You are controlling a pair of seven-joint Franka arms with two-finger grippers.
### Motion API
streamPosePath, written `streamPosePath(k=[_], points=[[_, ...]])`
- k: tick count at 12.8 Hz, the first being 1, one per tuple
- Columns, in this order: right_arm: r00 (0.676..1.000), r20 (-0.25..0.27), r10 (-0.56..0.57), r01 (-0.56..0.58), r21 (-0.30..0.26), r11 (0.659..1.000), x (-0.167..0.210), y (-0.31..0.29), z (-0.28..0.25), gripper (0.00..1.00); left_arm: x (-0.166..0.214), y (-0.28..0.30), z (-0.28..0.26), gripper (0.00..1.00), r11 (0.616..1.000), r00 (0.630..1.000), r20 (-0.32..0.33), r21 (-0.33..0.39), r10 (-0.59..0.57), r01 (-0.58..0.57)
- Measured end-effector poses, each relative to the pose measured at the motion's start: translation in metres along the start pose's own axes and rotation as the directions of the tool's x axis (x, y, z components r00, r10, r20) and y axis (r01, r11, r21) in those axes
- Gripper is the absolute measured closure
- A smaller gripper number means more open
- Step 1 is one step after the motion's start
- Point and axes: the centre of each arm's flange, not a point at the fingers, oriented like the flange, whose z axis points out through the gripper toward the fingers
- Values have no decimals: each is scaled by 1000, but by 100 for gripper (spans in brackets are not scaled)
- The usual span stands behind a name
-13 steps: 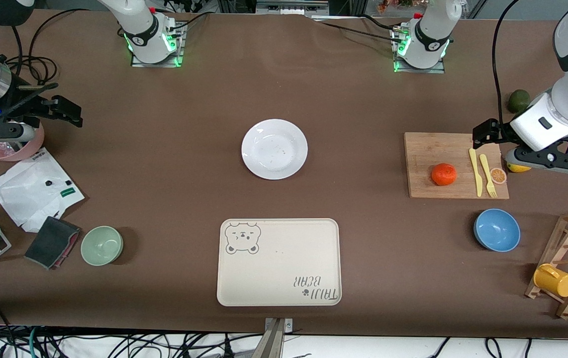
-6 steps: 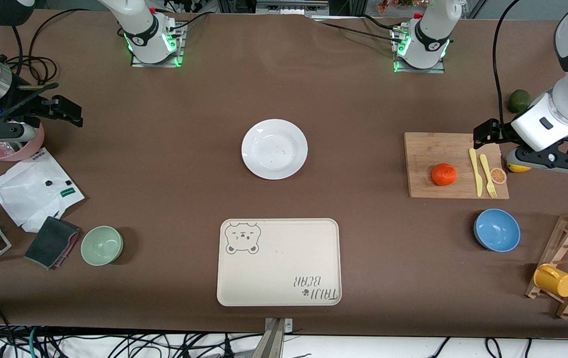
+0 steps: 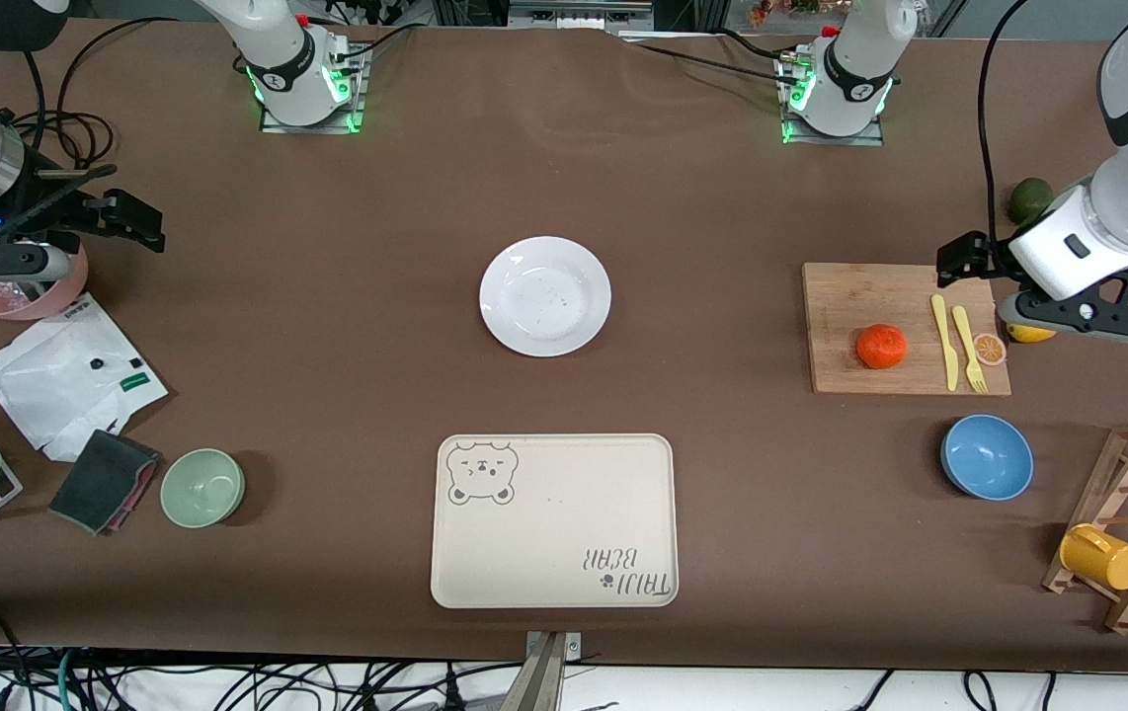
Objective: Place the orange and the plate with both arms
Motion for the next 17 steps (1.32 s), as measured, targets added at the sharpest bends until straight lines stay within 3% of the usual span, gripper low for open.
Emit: streamPosePath(k=[3, 5, 9, 11, 14, 17], points=[[1000, 1, 0, 0, 0, 1000, 0, 0, 0, 0, 13, -6, 43, 0, 1000, 999, 42, -13, -3, 4], [1000, 1, 0, 0, 0, 1000, 0, 0, 0, 0, 25, -18, 92, 0, 1000, 1000, 15, -16, -18, 18], [1000, 1, 0, 0, 0, 1000, 0, 0, 1, 0, 34, -27, 191, 0, 999, 1000, -9, 42, 16, -16], [1000, 1, 0, 0, 0, 1000, 0, 0, 1, 0, 41, -26, 221, 0, 999, 999, -24, 32, 24, -23], [1000, 1, 0, 0, 0, 1000, 0, 0, 1, 0, 39, -20, 271, 0, 999, 995, -97, 21, 28, -26], [1000, 1, 0, 0, 0, 1000, 0, 0, 1, 0, 27, -16, 298, 0, 999, 996, -87, 17, 34, -32]])
